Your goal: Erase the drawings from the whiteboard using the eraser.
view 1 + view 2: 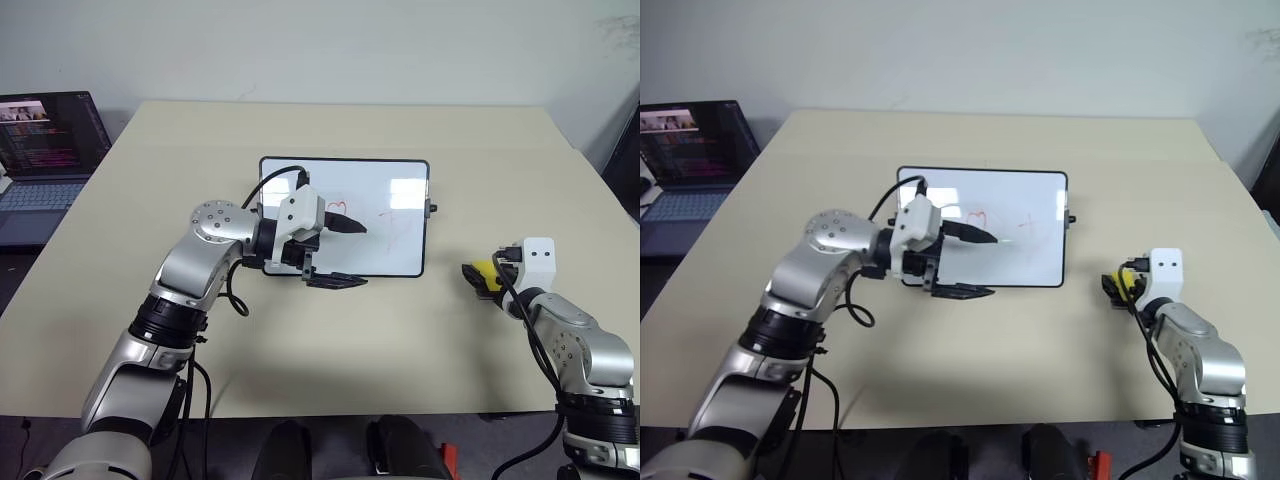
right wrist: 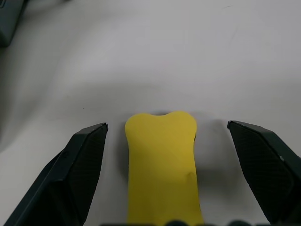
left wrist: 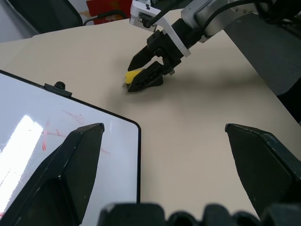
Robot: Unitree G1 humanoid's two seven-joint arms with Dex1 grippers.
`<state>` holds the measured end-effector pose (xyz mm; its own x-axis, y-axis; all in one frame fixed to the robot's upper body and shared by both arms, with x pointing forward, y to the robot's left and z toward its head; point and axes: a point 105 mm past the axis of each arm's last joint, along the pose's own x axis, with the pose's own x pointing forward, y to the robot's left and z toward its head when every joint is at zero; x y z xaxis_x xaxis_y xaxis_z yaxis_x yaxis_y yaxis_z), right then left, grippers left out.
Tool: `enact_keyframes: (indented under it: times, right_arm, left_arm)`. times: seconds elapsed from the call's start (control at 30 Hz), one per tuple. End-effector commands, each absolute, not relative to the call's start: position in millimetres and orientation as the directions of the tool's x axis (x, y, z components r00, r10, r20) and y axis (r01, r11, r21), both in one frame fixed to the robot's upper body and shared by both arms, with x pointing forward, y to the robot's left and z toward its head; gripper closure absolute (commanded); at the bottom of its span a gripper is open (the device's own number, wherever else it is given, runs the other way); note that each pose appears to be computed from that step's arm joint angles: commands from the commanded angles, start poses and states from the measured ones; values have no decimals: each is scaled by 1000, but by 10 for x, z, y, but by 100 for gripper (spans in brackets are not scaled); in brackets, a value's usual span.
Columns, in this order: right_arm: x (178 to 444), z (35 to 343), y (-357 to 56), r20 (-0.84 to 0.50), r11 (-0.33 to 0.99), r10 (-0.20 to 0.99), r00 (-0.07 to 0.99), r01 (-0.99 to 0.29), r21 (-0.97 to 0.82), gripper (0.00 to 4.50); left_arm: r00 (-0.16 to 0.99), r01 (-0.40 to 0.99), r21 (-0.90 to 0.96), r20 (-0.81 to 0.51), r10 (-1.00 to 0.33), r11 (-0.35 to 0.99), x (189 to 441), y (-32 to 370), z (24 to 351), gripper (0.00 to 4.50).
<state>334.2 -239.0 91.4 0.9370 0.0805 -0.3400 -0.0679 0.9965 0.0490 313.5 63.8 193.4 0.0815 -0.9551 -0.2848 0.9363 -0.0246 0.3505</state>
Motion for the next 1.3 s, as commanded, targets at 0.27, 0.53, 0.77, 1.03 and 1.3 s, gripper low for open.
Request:
enact_keyframes:
  times: [0.27, 0.53, 0.77, 1.03, 1.3]
  right_arm:
    - [3342, 1032, -2481, -297, 999, 47, 954, -42, 24, 20]
    - [3298, 1046, -2548, -252, 999, 22, 967, -15, 30, 20]
    - [3238, 1042, -2509, -231, 998, 35, 972, -23, 54, 20]
    - [3275, 1044, -2484, -218, 998, 23, 976, -10, 57, 20]
    - [3282, 942, -2467, -262, 999, 14, 965, -3, 44, 20]
  left_arm:
    - [95, 918, 396, -256, -962, -15, 3097, 649, 2044, 0]
    - [96, 919, 394, -255, -962, -13, 3089, 643, 2037, 0]
    - [93, 920, 392, -256, -962, -15, 3083, 634, 2036, 0]
    - [88, 919, 394, -257, -962, -21, 3084, 628, 2044, 0]
    - [91, 919, 393, -259, -962, -19, 3081, 637, 2042, 0]
